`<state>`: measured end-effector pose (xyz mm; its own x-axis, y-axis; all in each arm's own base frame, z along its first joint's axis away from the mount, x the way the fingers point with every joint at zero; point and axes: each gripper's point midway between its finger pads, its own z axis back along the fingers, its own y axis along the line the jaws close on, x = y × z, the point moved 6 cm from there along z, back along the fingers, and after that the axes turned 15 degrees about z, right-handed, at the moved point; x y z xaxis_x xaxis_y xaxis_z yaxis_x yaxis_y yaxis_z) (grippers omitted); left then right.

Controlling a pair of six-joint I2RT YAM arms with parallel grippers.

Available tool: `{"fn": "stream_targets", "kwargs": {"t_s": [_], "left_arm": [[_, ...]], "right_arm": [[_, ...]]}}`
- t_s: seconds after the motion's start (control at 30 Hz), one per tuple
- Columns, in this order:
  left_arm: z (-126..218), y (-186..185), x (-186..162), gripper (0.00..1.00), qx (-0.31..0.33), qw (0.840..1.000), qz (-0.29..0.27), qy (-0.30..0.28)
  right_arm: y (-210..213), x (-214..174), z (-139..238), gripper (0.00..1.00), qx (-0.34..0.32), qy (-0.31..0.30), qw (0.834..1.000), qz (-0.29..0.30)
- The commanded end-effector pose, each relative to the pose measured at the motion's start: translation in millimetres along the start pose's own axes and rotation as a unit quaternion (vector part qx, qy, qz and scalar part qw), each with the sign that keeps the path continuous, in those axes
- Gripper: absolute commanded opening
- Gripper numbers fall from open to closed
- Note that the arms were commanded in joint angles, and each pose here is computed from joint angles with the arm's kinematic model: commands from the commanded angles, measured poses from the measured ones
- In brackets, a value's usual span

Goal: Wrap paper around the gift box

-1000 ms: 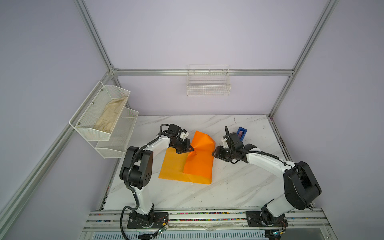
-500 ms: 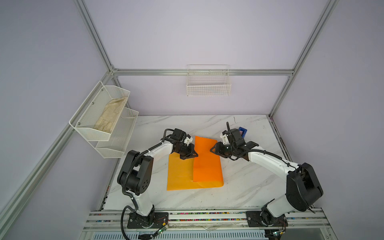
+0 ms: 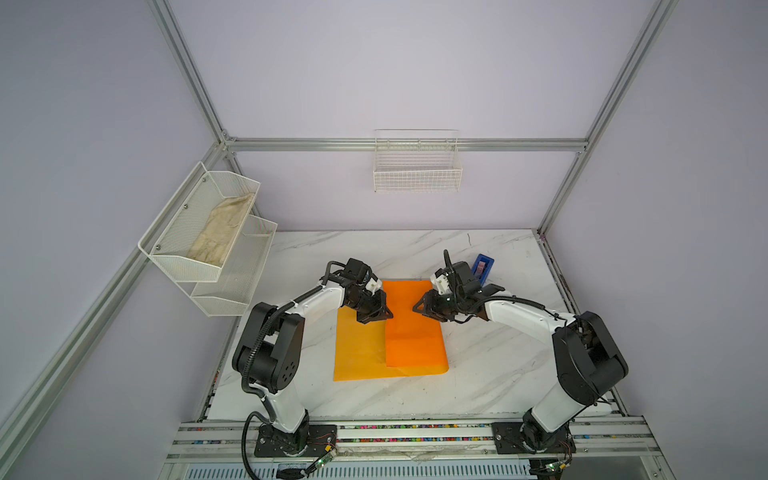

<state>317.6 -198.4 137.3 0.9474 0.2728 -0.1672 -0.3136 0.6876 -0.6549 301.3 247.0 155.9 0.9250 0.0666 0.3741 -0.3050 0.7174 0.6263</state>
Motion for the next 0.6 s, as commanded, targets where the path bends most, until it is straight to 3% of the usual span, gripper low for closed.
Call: {"fn": "stream_targets", "kwargs": {"t_s": [0.0, 0.3, 0.5, 0.57], "left_arm": [[-10, 10, -6, 0.07, 0.014, 1.000, 0.008, 0.019], [-15, 9, -4, 0.07, 0.012, 1.000, 0.002, 0.027], [-10, 8, -4, 0.08, 0.021, 1.000, -0.003, 0.017], [-3, 8, -4, 0.13, 0.034, 0.999, -0.008, 0.005]], "right_arm": [[-4, -7, -4, 0.44, -0.010, 0.013, 1.000, 0.001], [17, 3, 5, 0.44, 0.038, -0.003, 0.999, 0.007], [-10, -17, -14, 0.41, -0.019, 0.051, 0.998, -0.016], [-19, -22, -14, 0.39, -0.046, 0.055, 0.997, -0.018]]}}
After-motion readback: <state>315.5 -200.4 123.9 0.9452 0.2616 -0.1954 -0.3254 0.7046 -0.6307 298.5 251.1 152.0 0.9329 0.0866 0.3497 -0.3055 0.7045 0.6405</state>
